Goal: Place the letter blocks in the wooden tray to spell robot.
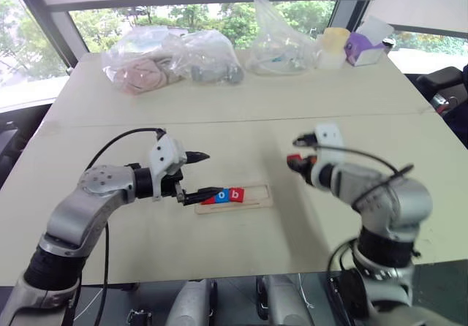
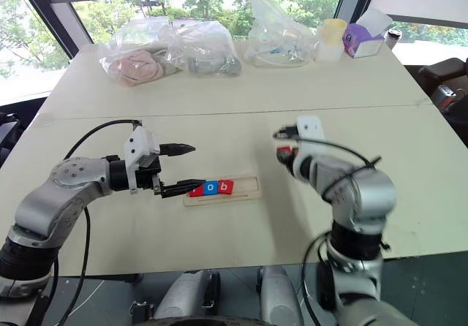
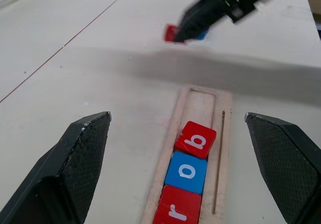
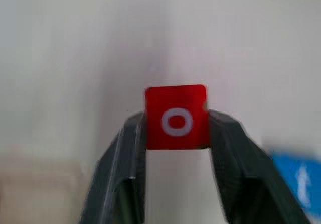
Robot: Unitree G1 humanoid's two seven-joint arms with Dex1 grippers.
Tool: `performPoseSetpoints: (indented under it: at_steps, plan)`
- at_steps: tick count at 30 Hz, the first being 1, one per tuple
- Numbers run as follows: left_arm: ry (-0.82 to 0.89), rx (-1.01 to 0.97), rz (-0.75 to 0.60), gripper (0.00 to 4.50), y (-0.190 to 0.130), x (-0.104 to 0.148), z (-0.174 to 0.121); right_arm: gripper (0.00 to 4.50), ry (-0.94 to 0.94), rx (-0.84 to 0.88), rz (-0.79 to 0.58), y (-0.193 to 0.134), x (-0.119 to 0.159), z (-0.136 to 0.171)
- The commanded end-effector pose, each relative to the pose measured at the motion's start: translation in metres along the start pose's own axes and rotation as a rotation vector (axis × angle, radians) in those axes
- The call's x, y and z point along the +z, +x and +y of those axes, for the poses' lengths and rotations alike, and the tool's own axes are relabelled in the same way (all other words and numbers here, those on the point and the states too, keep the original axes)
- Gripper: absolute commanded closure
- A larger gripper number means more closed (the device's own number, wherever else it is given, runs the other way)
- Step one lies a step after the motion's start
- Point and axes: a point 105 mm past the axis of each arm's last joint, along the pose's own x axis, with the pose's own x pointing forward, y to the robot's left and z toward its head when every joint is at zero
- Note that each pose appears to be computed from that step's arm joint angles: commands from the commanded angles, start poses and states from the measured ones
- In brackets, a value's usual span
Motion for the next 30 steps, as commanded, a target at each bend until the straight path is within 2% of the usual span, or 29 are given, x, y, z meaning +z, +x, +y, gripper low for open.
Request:
performPoseSetpoints:
  at_steps: [1, 10, 18, 23, 24, 25, 28, 30]
  plan:
    - [0.044, -0.012, -0.028, 0.00, 0.003, 0.010, 0.001, 3.37, -0.065, 0.047, -0.051, -0.019, -0.002, 0.011]
    - [0.061, -0.041, -0.036, 0.00, 0.008, 0.011, 0.004, 3.37, -0.039, -0.052, 0.028, -0.027, -0.035, 0.001]
    - [0.072, -0.045, -0.035, 0.00, 0.009, 0.012, 0.005, 3.37, -0.006, -0.113, 0.040, -0.026, -0.035, -0.006]
    - [0.072, -0.036, -0.037, 0.00, 0.010, 0.012, 0.006, 0.92, -0.015, -0.046, 0.052, -0.025, -0.030, 0.003]
    - [0.072, -0.034, -0.037, 0.00, 0.009, 0.012, 0.007, 0.31, -0.048, 0.006, 0.059, -0.027, -0.027, 0.007]
    - [0.071, -0.031, -0.037, 0.00, 0.009, 0.012, 0.007, 0.03, -0.080, 0.058, 0.066, -0.031, -0.024, 0.011]
    - [0.071, -0.027, -0.035, 0.00, 0.007, 0.011, 0.008, 0.03, -0.263, 0.188, 0.058, -0.050, 0.000, 0.017]
    - [0.073, -0.024, -0.035, 0.00, 0.007, 0.011, 0.008, 0.03, -0.392, 0.278, -0.005, -0.064, 0.021, 0.024]
